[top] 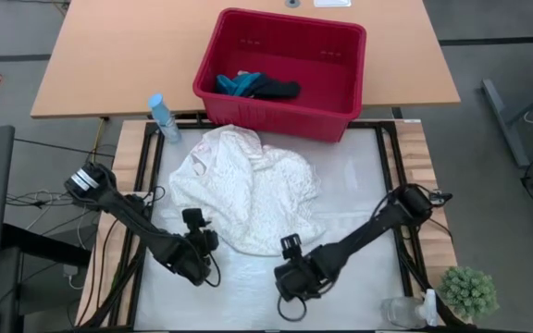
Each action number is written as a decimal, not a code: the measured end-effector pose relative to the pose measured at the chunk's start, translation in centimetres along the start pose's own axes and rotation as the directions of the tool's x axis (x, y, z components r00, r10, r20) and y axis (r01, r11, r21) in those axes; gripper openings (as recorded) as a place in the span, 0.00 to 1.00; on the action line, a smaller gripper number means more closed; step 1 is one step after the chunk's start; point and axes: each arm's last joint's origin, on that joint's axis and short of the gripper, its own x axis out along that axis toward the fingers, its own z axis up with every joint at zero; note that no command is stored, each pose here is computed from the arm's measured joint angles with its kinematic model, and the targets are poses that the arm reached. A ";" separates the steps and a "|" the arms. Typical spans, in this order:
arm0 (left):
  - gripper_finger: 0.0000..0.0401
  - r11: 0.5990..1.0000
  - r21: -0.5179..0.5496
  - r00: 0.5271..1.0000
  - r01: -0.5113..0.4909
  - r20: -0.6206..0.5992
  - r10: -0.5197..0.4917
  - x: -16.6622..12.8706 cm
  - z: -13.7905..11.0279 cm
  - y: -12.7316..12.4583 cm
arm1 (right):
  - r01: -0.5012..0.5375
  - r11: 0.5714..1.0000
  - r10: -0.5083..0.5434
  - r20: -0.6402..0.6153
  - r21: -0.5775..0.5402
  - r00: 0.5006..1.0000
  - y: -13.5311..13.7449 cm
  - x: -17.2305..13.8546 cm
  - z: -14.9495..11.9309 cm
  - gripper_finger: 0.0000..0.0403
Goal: Fold Laundry from Bin
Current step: Fold the white shirt
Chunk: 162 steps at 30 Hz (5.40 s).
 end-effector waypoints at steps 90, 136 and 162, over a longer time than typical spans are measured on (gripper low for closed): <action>0.55 0.827 -0.555 0.994 0.091 -0.003 -0.111 -3.0 4.8 4.6 | 0.198 0.925 -0.028 -0.462 0.325 0.887 8.4 -2.3 -9.5 0.15; 0.02 0.626 -0.780 0.931 0.013 -0.219 -0.293 0.1 -5.5 -1.1 | 0.463 0.650 -0.425 -0.216 0.602 0.879 -0.4 -9.2 -4.2 0.46; 0.04 0.669 -0.729 0.978 0.142 0.001 -0.207 -10.9 -1.7 -1.7 | 0.590 0.665 -0.425 -0.417 0.459 0.803 -14.8 -6.9 -4.4 0.46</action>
